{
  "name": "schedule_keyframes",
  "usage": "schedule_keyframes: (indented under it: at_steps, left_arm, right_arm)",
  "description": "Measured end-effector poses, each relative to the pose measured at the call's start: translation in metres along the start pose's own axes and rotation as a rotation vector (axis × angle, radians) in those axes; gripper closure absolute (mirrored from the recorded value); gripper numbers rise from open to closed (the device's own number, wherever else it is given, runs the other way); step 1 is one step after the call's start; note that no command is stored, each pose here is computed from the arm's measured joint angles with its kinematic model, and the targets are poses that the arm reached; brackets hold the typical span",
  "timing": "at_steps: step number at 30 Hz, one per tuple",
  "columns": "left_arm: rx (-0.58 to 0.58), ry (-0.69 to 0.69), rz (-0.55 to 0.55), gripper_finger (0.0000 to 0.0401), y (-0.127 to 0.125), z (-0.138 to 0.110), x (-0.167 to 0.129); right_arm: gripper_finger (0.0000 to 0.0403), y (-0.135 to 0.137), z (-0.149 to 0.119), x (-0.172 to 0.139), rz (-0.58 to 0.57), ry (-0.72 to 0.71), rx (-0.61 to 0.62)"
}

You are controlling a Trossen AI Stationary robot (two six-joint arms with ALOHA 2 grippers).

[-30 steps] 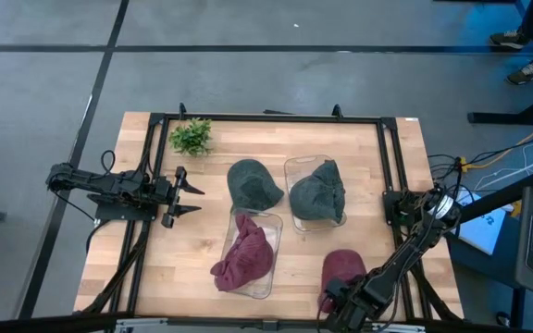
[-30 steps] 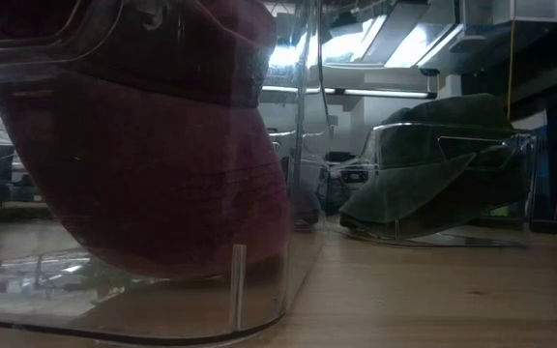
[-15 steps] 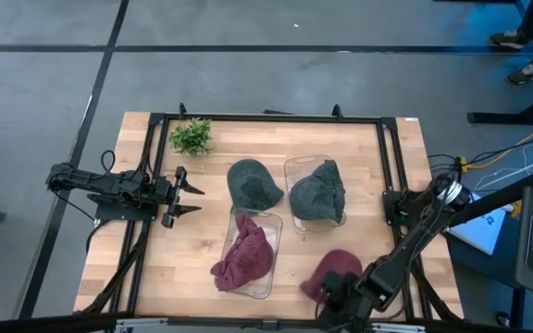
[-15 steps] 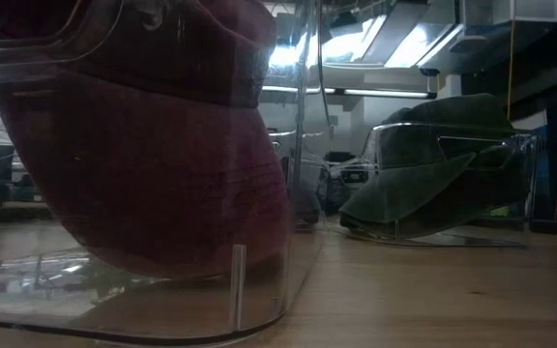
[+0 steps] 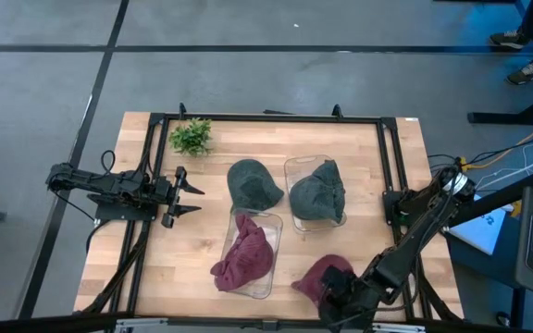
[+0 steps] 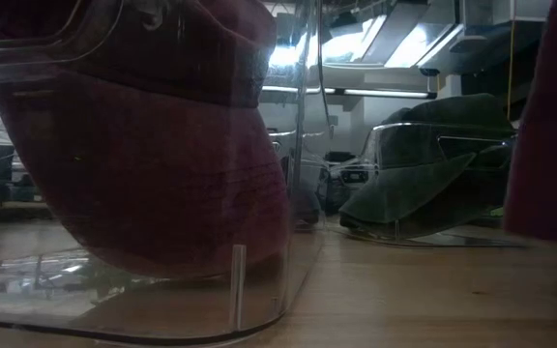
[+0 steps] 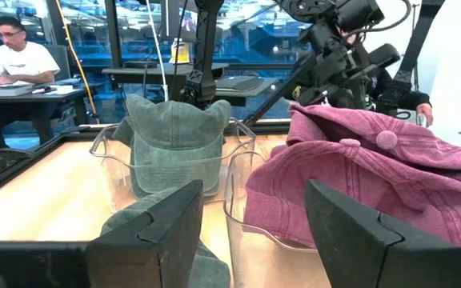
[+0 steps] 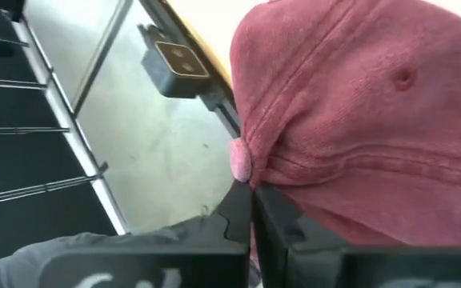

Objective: Pick & Place hat
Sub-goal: Put the red cap into the left transparent bin

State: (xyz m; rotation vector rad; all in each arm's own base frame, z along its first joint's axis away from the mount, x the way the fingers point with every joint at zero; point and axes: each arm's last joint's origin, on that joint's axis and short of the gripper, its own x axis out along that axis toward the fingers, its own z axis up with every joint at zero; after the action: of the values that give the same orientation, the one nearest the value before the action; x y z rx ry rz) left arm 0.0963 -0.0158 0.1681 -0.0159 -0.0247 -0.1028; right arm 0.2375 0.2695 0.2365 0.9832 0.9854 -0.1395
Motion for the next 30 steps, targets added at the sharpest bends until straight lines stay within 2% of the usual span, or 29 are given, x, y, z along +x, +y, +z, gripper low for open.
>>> schedule_keyframes:
  at_steps: [15, 23, 30]
  left_arm:
    - [0.000, 0.000, 0.000, 0.0190, 0.000, 0.000, 0.000]
    - [0.000, 0.000, 0.000, 0.0187, 0.000, 0.000, 0.000]
    - [0.000, 0.001, 0.000, 0.0187, 0.000, 0.000, 0.000]
  right_arm:
    - [0.0401, 0.011, 0.011, -0.036, 0.110, -0.074, -0.044]
    - [0.0402, 0.016, 0.018, -0.066, 0.190, -0.091, -0.136]
    - [0.0402, 0.022, 0.027, -0.098, 0.294, -0.164, -0.246]
